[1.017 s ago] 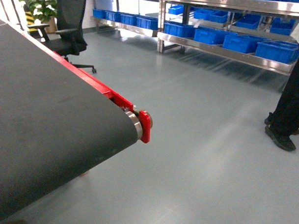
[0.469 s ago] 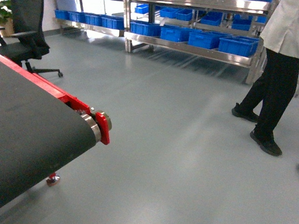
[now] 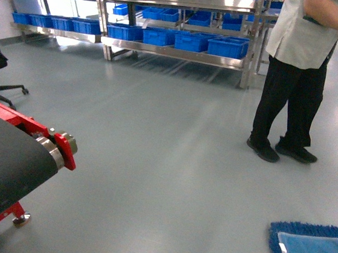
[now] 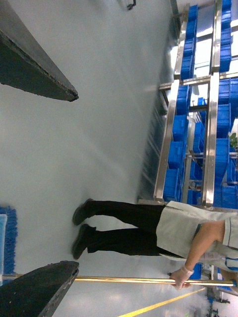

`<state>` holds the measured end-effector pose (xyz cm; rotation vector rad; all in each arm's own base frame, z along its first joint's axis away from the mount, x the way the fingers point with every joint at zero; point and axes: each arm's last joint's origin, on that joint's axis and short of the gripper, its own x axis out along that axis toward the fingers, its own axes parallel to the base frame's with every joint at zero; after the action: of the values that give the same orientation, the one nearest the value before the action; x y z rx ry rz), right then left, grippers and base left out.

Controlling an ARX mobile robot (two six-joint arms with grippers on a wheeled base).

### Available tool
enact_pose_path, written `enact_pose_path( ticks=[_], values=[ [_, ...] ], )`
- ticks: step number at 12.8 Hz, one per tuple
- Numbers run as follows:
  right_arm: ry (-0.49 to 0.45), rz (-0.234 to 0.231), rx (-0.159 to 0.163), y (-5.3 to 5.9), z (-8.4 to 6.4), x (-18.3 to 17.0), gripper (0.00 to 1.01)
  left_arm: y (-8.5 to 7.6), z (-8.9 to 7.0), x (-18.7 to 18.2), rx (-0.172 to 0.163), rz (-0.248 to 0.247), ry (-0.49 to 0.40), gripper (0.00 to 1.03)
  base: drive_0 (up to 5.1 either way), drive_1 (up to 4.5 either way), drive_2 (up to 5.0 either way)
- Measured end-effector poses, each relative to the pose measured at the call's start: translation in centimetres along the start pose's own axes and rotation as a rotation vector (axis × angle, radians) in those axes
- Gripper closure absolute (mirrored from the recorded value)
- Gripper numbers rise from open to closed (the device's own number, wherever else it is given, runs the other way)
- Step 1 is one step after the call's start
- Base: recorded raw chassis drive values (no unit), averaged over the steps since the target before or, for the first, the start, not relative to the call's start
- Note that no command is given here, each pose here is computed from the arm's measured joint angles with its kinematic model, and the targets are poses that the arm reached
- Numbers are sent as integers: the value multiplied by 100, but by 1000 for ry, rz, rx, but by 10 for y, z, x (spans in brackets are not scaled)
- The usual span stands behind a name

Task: Pick blue part to blue bin on bottom shelf

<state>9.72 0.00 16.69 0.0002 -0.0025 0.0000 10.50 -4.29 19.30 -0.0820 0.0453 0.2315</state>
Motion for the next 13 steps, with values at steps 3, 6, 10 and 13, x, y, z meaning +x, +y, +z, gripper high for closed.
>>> enact_pose_path(
  ticks=[3,6,10,13],
  values=[
    [0,0,0,0,0,0,3,0,0,0,0,0,0,59,-170,-170,-170],
    [0,0,0,0,0,0,3,0,0,0,0,0,0,59,-155,-155,-155],
    [0,0,0,0,0,0,3,0,0,0,0,0,0,59,-159,-159,-159],
    [0,0,0,0,0,0,3,0,0,0,0,0,0,59,-150,-150,-150]
  ],
)
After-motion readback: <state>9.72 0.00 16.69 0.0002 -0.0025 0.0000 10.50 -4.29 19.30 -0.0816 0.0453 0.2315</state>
